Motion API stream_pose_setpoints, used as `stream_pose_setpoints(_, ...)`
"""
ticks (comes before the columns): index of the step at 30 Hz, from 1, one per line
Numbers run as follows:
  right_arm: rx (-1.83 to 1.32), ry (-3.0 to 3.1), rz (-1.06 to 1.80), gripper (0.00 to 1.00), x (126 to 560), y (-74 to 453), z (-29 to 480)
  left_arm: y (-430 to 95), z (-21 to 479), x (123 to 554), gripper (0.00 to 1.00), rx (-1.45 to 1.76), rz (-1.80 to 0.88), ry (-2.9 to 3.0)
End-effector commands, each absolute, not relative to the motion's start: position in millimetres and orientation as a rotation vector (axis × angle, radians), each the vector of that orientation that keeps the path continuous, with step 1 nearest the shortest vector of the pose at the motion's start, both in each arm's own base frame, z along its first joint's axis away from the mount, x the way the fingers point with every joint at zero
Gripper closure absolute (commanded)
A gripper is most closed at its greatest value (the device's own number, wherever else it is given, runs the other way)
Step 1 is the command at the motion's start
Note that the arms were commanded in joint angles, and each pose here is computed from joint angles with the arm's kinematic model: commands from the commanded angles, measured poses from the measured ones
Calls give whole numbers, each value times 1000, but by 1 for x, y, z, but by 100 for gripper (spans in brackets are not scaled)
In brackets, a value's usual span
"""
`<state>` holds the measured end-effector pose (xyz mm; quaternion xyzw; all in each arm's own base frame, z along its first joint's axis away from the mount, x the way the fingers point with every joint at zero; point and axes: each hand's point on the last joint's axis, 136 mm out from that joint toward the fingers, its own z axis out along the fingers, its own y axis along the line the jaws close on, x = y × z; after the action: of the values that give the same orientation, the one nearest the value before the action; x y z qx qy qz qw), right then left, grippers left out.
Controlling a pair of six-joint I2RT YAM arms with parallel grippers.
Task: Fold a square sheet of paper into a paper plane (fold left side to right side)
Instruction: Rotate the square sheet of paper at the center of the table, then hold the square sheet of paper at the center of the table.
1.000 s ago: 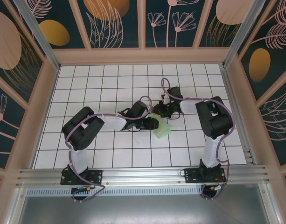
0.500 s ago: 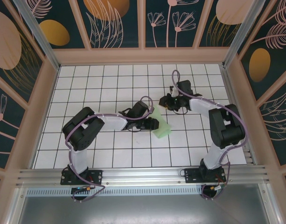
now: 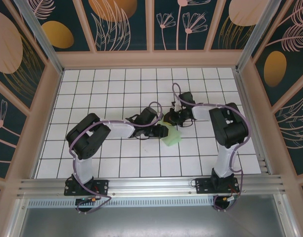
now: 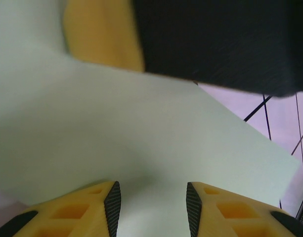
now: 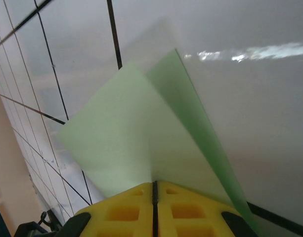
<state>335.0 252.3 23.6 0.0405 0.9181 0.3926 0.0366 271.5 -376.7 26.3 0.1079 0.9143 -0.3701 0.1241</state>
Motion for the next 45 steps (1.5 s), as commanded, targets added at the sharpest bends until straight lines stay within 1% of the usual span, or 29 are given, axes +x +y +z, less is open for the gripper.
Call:
stream_pose_setpoints(1,93,2786,1250,90,344,264,30,-361,2,264,57,311,-961,2755)
stream_pose_setpoints(8,151,2847,1089,90,341,242,12,-356,6,266,56,317,-916,2750)
stream_pose_setpoints(21,177,2844,1049,89,327,229,20,-345,14,279,54,300,-873,2734)
stream_pose_setpoints(26,155,2818,1091,89,326,232,29,-344,18,285,54,305,-877,2720)
stream_pose_setpoints(34,108,2744,1154,89,338,243,55,-347,15,282,54,325,-904,2728)
stream_pose_setpoints(45,82,2795,1206,90,339,265,33,-348,14,281,54,345,-913,2724)
